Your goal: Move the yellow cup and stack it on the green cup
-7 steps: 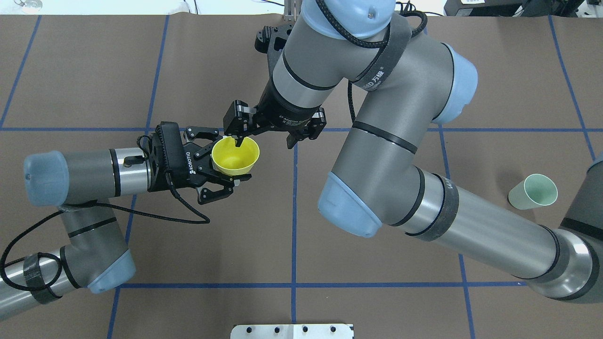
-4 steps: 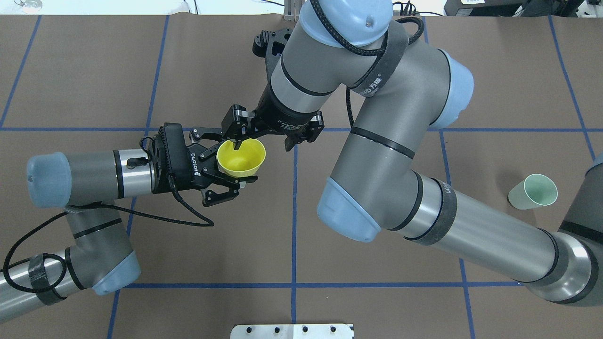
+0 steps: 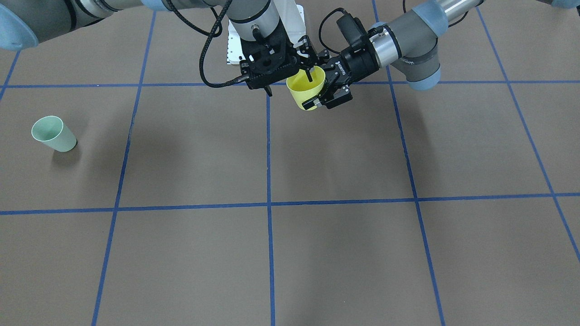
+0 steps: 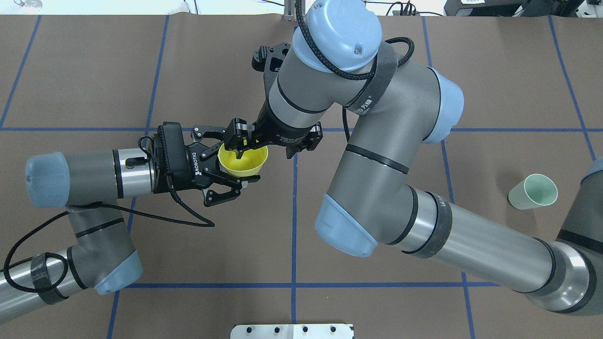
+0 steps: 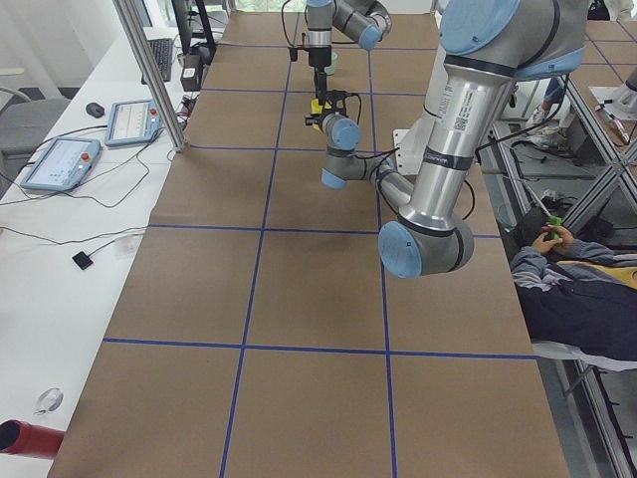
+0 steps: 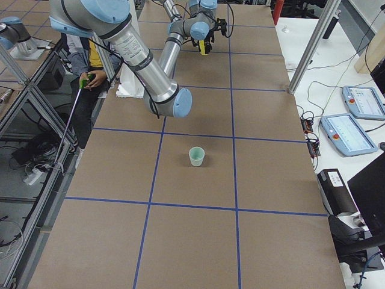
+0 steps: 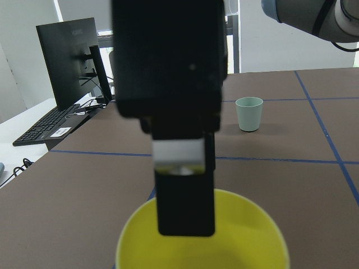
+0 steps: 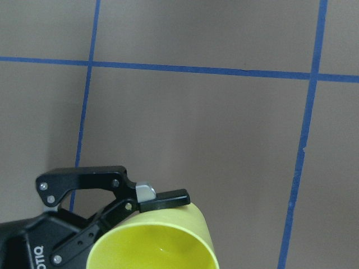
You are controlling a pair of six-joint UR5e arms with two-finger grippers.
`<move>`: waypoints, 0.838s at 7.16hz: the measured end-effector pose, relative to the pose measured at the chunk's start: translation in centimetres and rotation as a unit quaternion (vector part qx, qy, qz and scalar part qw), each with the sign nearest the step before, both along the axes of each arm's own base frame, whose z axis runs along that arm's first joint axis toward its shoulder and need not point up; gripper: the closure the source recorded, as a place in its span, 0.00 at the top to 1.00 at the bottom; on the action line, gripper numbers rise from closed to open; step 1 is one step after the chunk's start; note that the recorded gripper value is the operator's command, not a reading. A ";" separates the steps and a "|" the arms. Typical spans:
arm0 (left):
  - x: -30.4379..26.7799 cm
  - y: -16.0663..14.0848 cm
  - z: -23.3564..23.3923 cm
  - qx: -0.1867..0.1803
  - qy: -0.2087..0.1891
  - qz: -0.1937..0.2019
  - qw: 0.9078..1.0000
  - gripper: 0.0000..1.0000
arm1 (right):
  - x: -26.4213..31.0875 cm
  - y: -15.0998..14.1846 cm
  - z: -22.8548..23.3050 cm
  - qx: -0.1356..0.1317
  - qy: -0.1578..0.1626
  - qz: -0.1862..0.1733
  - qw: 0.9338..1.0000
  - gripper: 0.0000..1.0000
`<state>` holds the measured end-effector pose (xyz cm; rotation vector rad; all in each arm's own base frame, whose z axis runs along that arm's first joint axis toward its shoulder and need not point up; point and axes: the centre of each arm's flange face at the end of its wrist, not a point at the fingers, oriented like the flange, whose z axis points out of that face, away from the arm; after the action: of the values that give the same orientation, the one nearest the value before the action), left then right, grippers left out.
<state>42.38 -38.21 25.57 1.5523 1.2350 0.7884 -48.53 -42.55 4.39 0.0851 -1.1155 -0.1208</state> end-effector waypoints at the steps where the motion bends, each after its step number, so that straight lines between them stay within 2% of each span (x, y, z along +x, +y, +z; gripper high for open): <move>1: 0.0 0.0 -0.2 0.001 0.002 0.000 1.000 0.13 | -0.2 0.2 0.1 0.001 0.001 0.000 1.000 0.90; 2: -0.1 0.1 -0.3 0.002 0.003 0.000 1.000 0.13 | -0.5 0.4 0.2 0.003 0.003 0.001 1.000 0.71; 3: -0.1 0.1 -0.3 0.002 0.003 0.000 1.000 0.15 | -0.8 0.7 0.2 0.006 0.005 0.003 1.000 0.44; 4: -0.1 0.1 -0.2 0.002 0.002 0.000 1.000 0.29 | -1.0 0.8 0.2 0.007 0.006 0.004 1.000 0.05; 5: -0.1 0.1 -0.1 0.001 0.002 0.000 1.000 0.59 | -1.0 0.9 0.2 0.008 0.006 0.005 1.000 0.00; 6: -0.2 0.1 -0.2 0.003 0.004 0.000 1.000 0.99 | -0.9 0.9 0.1 0.011 0.005 0.006 1.000 0.00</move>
<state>42.22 -38.08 25.39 1.5610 1.2407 0.7868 -49.48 -41.64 4.45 0.1099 -1.1034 -0.1220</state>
